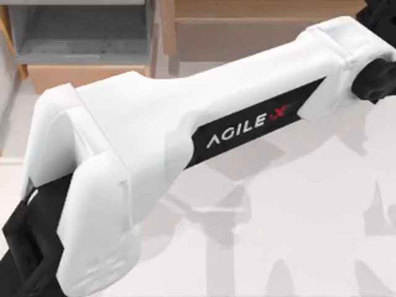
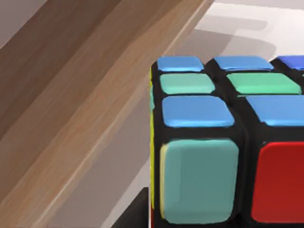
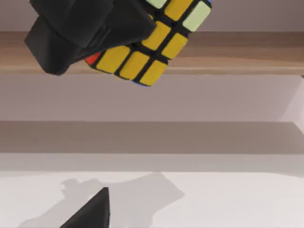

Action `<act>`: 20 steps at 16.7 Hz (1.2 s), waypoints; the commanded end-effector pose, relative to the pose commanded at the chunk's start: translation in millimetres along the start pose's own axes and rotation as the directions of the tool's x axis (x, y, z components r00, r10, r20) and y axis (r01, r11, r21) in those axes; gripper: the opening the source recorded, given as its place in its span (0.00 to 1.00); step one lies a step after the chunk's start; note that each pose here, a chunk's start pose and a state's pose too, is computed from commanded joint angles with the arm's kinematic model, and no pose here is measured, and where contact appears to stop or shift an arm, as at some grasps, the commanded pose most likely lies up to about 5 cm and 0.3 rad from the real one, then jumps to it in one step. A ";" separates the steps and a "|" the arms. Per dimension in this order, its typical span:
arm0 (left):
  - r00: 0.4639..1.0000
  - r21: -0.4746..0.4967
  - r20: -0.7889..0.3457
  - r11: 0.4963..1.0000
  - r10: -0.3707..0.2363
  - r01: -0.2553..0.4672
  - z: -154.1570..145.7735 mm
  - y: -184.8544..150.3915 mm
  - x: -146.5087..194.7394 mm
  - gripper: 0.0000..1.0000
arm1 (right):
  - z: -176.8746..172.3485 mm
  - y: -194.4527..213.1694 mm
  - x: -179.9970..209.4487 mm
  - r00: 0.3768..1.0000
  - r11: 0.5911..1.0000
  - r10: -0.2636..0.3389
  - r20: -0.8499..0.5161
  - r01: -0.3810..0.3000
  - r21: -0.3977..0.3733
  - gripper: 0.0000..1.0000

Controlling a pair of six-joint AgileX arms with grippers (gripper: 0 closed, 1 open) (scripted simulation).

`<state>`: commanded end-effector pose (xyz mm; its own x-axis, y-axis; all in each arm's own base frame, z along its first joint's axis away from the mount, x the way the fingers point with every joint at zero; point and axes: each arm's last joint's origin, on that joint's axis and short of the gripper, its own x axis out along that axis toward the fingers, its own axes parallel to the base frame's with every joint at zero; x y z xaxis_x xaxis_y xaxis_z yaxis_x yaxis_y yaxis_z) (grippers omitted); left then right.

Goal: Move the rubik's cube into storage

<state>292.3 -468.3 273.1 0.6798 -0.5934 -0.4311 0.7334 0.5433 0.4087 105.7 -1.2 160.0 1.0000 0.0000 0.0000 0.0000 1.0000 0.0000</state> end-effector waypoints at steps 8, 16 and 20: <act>0.859 -0.006 -0.469 0.974 -0.204 0.228 -49.5 108.9 -37.8 0.00 | 0.0 0.0 0.0 1.000 1.000 0.000 0.000 0.000 0.000 1.00; 0.613 -0.395 -0.757 0.906 -0.227 -0.154 -183.2 336.6 -146.3 0.00 | 0.0 0.0 0.0 1.000 1.000 0.000 0.000 0.000 0.000 1.00; 0.529 -0.498 -0.815 0.753 -0.236 -0.430 -280.6 418.4 -211.9 0.00 | 0.0 0.0 0.0 1.000 1.000 0.000 0.000 0.000 0.000 1.00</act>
<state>457.4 51.4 309.7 0.1934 0.0413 -0.9803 0.2637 0.9602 0.0925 105.7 -1.2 160.0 1.0000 0.0000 0.0000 0.0000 1.0000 0.0000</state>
